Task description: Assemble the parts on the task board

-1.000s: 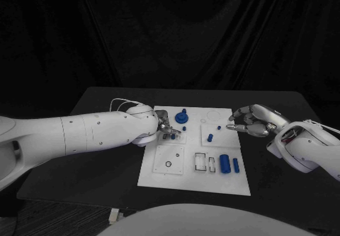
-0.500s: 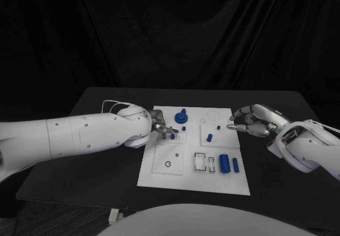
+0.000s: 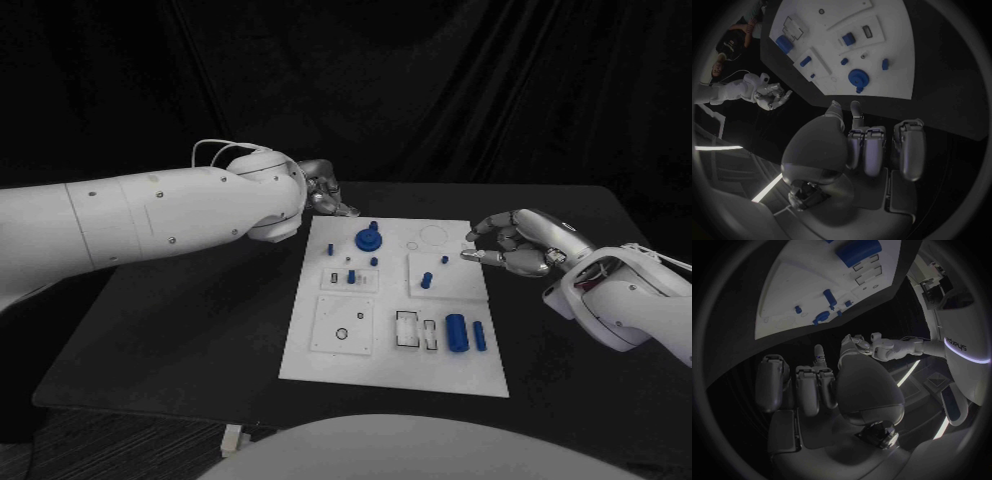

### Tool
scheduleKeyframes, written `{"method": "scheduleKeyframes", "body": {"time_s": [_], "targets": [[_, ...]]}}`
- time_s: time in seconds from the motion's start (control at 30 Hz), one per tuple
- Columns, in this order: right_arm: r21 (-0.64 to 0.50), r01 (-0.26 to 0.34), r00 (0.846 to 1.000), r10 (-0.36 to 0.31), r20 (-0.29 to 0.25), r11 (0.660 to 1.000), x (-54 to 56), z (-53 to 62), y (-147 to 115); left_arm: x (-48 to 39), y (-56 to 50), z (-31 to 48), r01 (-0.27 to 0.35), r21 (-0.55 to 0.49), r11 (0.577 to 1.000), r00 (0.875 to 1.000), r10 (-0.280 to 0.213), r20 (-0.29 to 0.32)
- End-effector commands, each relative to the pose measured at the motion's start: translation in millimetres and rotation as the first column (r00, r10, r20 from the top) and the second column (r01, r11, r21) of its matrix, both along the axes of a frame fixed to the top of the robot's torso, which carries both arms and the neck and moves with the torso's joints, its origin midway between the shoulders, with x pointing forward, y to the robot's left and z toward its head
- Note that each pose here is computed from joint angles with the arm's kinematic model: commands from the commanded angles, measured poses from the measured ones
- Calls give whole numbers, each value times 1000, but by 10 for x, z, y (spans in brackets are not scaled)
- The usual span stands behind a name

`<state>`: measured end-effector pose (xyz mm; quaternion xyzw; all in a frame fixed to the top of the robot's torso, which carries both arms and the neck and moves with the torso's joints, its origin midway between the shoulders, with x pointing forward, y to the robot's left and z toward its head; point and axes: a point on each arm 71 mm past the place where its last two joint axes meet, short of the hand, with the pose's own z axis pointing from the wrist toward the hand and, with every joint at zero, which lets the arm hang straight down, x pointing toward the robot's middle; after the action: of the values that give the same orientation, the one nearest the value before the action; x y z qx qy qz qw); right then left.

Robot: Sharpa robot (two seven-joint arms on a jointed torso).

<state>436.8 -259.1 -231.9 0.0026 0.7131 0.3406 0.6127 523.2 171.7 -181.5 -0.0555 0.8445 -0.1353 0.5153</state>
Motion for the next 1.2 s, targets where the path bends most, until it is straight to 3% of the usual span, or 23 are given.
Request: {"method": "scheduleKeyframes", "body": {"time_s": [0.03, 0.17, 0.43, 0.73, 1.2], "targets": [[17, -9, 999, 9, 35, 1000, -18, 24, 15, 89, -30, -37, 86, 38, 996, 995, -83, -63], [15, -8, 1000, 7, 28, 1000, -22, 22, 10, 249, 9, -141, 63, 83, 995, 994, -55, -92], [14, -13, 1000, 12, 21, 1000, -25, 18, 31, 397, 108, -380, 12, 176, 984, 988, 15, -154], [13, -12, 1000, 12, 17, 1000, -27, 16, 34, 438, 144, -560, -11, 211, 977, 981, 52, -189], [12, -13, 1000, 12, 11, 1000, -24, 10, 45, 427, 166, -650, -15, 231, 973, 974, 66, -218]]}}
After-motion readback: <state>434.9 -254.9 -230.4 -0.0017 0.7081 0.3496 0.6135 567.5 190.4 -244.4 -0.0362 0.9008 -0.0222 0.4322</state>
